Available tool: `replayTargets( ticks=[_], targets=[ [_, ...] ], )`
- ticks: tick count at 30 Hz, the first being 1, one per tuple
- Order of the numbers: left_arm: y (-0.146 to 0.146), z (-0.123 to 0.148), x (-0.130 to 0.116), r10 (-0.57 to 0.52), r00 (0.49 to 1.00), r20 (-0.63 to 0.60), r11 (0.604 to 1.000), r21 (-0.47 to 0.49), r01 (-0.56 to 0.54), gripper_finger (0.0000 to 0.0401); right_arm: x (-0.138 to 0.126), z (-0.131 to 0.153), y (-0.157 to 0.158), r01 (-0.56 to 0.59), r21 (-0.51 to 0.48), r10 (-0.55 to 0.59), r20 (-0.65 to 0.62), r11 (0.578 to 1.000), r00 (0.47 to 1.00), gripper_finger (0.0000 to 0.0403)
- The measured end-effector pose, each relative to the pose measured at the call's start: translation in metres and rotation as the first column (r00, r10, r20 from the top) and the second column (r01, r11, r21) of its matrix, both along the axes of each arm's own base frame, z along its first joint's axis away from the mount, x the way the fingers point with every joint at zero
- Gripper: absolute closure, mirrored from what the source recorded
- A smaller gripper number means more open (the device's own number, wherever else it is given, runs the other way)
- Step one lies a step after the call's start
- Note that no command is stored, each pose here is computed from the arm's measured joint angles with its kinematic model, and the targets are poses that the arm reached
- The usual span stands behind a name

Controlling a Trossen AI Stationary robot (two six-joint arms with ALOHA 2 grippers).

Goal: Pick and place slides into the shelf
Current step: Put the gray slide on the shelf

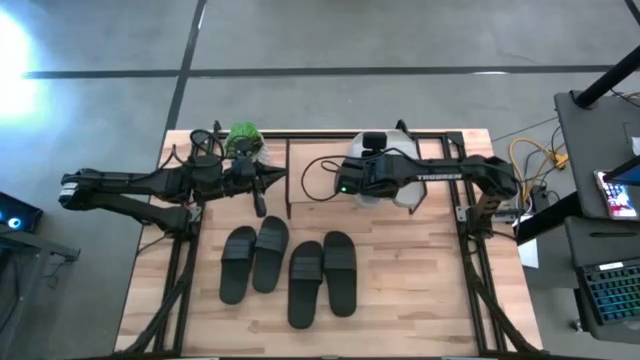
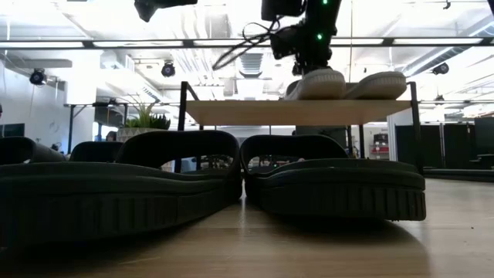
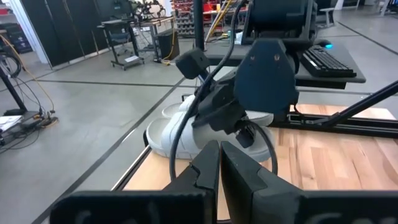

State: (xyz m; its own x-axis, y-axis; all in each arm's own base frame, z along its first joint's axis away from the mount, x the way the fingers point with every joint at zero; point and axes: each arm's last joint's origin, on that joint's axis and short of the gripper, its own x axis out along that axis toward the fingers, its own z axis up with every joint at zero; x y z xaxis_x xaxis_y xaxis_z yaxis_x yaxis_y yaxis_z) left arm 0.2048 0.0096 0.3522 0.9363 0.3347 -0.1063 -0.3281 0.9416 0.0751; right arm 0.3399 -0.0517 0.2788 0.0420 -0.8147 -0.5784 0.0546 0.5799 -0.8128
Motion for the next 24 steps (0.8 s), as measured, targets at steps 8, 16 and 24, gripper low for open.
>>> replayTargets(
  ticks=[8, 16, 24],
  targets=[
    [0.000, 0.000, 0.000, 0.000, 1.000, 0.002, 1.000, -0.004, 0.000, 0.0401, -0.004, 0.000, -0.006, 0.028, -0.047, -0.029, -0.007, 0.998, 1.000, 0.0390],
    [0.000, 0.000, 0.000, 0.000, 1.000, 0.003, 1.000, -0.004, 0.000, 0.0401, -0.012, 0.012, -0.008, 0.036, -0.068, -0.035, 0.006, 0.997, 0.999, 0.0390],
    [0.000, 0.001, 0.000, 0.000, 1.000, 0.005, 1.000, -0.004, 0.000, 0.0401, -0.013, 0.010, -0.006, 0.015, 0.002, -0.015, -0.011, 1.000, 1.000, 0.0390]
  ],
)
